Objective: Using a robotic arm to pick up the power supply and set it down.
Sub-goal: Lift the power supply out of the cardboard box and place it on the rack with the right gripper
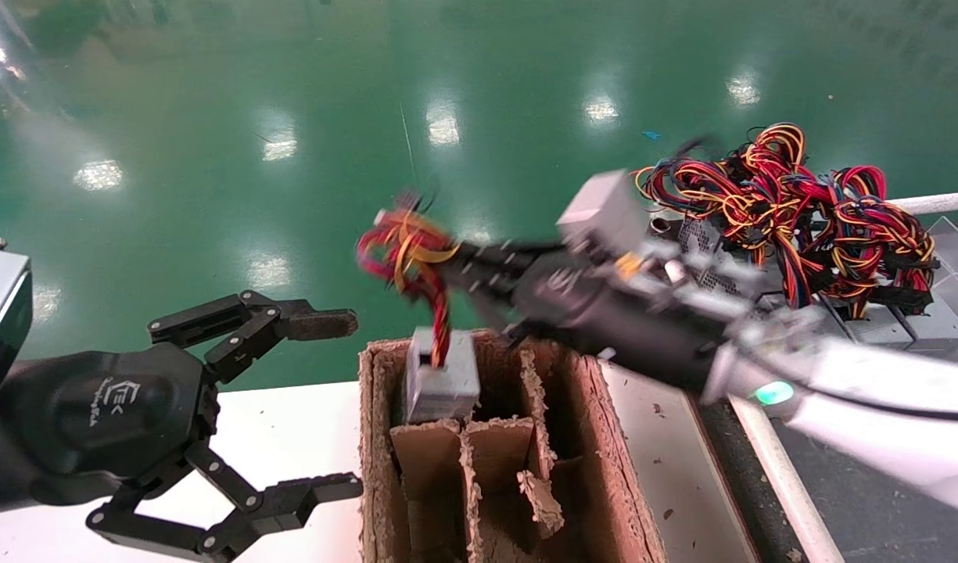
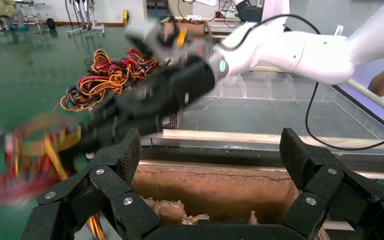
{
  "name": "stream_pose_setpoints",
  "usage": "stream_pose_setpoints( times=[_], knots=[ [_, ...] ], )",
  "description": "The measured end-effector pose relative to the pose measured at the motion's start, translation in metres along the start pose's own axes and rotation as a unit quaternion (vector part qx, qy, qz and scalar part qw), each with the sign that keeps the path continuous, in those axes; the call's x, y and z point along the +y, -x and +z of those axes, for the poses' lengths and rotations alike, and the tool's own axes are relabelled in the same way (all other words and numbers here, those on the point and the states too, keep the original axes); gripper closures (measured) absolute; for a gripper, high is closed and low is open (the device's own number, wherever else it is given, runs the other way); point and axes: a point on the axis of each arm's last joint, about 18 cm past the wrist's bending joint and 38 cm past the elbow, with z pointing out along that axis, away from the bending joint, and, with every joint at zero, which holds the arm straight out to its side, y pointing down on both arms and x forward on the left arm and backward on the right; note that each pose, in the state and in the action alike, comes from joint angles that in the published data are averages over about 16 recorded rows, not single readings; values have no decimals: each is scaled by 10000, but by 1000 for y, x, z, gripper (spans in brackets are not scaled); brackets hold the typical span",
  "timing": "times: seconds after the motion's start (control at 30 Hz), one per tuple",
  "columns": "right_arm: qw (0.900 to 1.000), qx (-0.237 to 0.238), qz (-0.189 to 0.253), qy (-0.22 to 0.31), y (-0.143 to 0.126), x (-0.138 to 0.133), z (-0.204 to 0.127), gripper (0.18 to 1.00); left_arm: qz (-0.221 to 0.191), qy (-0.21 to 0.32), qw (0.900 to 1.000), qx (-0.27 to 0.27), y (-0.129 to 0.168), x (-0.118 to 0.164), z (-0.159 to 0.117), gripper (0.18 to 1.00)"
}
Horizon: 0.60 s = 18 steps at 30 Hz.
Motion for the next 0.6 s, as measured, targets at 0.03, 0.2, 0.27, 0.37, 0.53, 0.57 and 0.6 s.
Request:
stream_pose_setpoints(
  times=[0.03,0.2,0.27,0.37,0.53,0.57,0.6],
  knots=[
    [10000,19,2,-69,-3,-7,-7,957,0,0,10000,0,0,0,0,184],
    [9993,70,25,-372,-19,-43,-45,957,0,0,10000,0,0,0,0,184],
    [9989,78,35,-461,-25,-56,-62,957,0,0,10000,0,0,0,0,184],
    [9985,95,23,-546,-32,-74,-90,957,0,0,10000,0,0,0,0,184],
    [9984,157,-78,-539,-40,-94,-140,957,0,0,10000,0,0,0,0,184],
    [9984,180,-109,-516,-41,-97,-150,957,0,0,10000,0,0,0,0,184],
    [9985,211,-146,-483,-42,-100,-159,957,0,0,10000,0,0,0,0,184]
  ],
)
